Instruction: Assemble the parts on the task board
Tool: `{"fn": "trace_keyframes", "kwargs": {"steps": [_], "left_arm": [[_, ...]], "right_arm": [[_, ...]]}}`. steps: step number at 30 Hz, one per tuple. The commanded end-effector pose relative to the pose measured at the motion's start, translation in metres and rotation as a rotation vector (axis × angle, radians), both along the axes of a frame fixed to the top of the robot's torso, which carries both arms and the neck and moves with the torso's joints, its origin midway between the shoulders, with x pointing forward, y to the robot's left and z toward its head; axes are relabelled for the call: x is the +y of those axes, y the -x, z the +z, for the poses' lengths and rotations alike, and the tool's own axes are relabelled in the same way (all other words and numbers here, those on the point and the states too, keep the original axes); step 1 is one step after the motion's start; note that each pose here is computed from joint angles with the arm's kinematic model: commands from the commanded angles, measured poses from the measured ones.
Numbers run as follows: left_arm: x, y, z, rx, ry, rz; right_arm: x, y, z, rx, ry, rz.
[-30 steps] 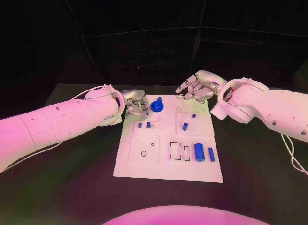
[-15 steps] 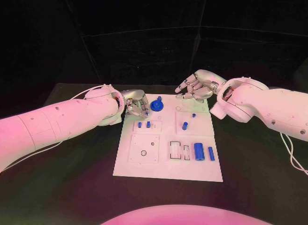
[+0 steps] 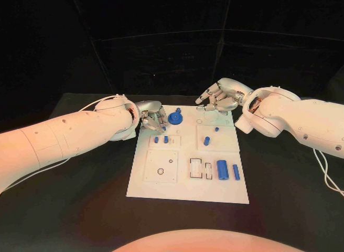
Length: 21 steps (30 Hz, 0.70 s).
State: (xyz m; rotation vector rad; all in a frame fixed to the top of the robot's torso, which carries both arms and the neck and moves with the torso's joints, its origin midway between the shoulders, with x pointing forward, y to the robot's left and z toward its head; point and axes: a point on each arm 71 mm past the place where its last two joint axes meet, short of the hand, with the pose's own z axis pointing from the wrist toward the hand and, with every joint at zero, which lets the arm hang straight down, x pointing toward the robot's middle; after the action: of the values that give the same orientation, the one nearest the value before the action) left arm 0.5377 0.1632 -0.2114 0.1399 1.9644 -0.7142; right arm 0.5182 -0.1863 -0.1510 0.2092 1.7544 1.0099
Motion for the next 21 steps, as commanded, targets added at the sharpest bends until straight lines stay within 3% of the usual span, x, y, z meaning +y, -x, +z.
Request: {"fn": "trace_keyframes", "kwargs": {"steps": [1,14,21], "left_arm": [[0.0,0.0,-0.0001,0.006,-0.008,-0.005],[0.002,-0.0001,0.0012,-0.01,0.002,-0.001],[0.019,0.0063,0.0074,0.014,0.082,0.054]], "right_arm": [[0.001,0.0,0.001,-0.005,-0.002,0.011],[-0.001,0.0,0.001,-0.006,-0.002,0.004],[-0.01,-0.004,0.001,-0.018,0.002,-0.035]]}}
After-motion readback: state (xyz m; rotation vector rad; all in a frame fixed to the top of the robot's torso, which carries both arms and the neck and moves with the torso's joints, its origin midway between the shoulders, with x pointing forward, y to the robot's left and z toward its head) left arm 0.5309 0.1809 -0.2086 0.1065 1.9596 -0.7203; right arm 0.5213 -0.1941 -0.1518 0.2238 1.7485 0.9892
